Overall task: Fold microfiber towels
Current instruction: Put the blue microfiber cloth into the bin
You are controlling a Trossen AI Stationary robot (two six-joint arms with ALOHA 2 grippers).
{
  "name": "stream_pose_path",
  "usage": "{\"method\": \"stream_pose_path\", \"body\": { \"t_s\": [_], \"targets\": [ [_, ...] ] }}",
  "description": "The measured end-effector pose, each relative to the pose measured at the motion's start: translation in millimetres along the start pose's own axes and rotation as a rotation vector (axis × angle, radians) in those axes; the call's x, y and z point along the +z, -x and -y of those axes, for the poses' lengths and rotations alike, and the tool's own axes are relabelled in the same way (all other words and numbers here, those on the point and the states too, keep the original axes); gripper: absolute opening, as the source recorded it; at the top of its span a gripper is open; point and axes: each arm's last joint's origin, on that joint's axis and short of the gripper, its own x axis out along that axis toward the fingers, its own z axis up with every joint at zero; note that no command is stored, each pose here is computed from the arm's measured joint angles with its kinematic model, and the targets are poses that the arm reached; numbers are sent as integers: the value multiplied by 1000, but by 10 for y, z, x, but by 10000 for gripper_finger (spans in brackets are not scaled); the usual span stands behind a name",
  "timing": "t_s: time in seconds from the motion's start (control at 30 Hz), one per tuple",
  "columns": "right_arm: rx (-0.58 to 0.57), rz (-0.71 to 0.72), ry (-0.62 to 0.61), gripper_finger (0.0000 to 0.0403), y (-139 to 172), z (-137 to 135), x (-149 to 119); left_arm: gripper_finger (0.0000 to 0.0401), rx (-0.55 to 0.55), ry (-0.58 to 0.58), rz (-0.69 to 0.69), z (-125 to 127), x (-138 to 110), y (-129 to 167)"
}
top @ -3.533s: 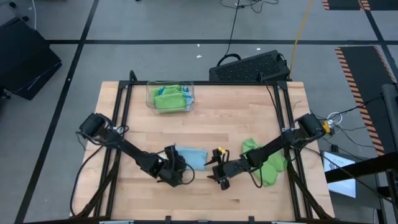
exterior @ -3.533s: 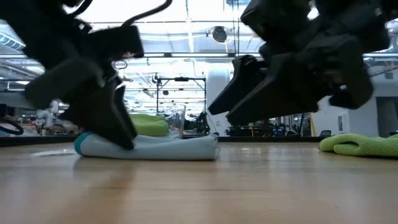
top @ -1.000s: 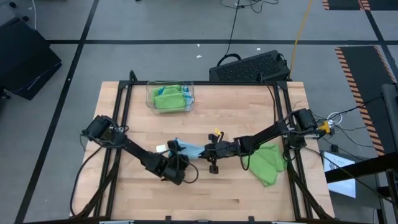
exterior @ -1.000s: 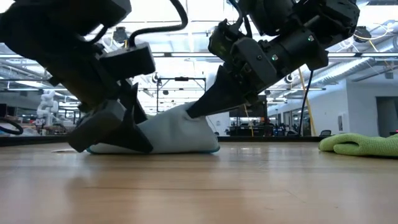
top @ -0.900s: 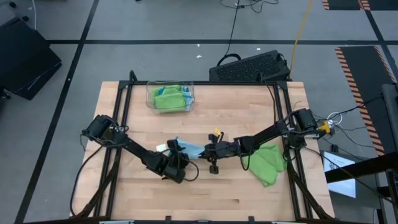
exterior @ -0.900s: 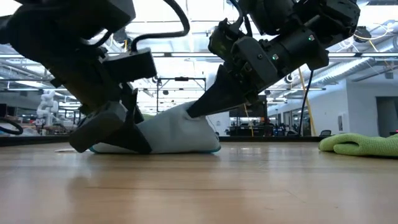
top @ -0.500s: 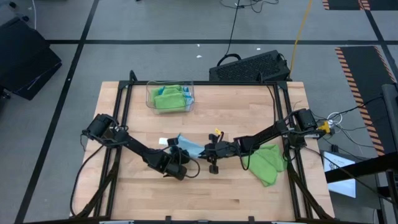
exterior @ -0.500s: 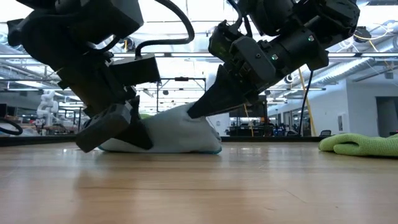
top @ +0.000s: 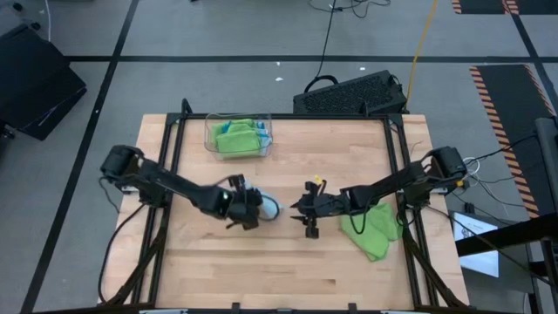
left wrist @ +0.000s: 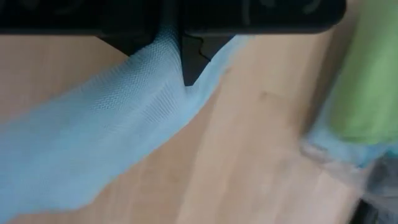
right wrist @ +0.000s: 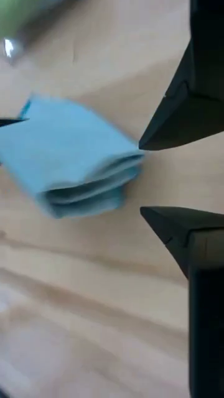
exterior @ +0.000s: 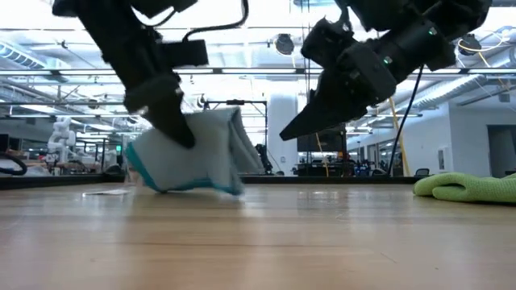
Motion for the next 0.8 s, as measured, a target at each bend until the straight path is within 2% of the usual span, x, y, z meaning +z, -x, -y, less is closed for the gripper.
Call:
{"method": "stream_pose_path", "body": {
  "t_s": [0.23, 0.37, 0.47, 0.63, 0.8],
  "targets": [
    [-15, 100, 17, 155, 109, 46, -182, 10, -45, 114, 20, -543, 143, 285],
    [13, 129, 29, 155, 131, 50, -240, 10, -99, 182, -43, -847, 195, 367],
    [11, 144, 56, 155, 136, 51, -243, 10, -51, 190, -124, -1074, 271, 455],
    [7, 219, 56, 155, 146, 64, -169, 13, 59, 181, -100, -1453, 520, 600],
    [-21, 391, 19, 155, 180, 157, 4, 10, 159, 173, -58, -1799, 660, 671]
  ]
}}
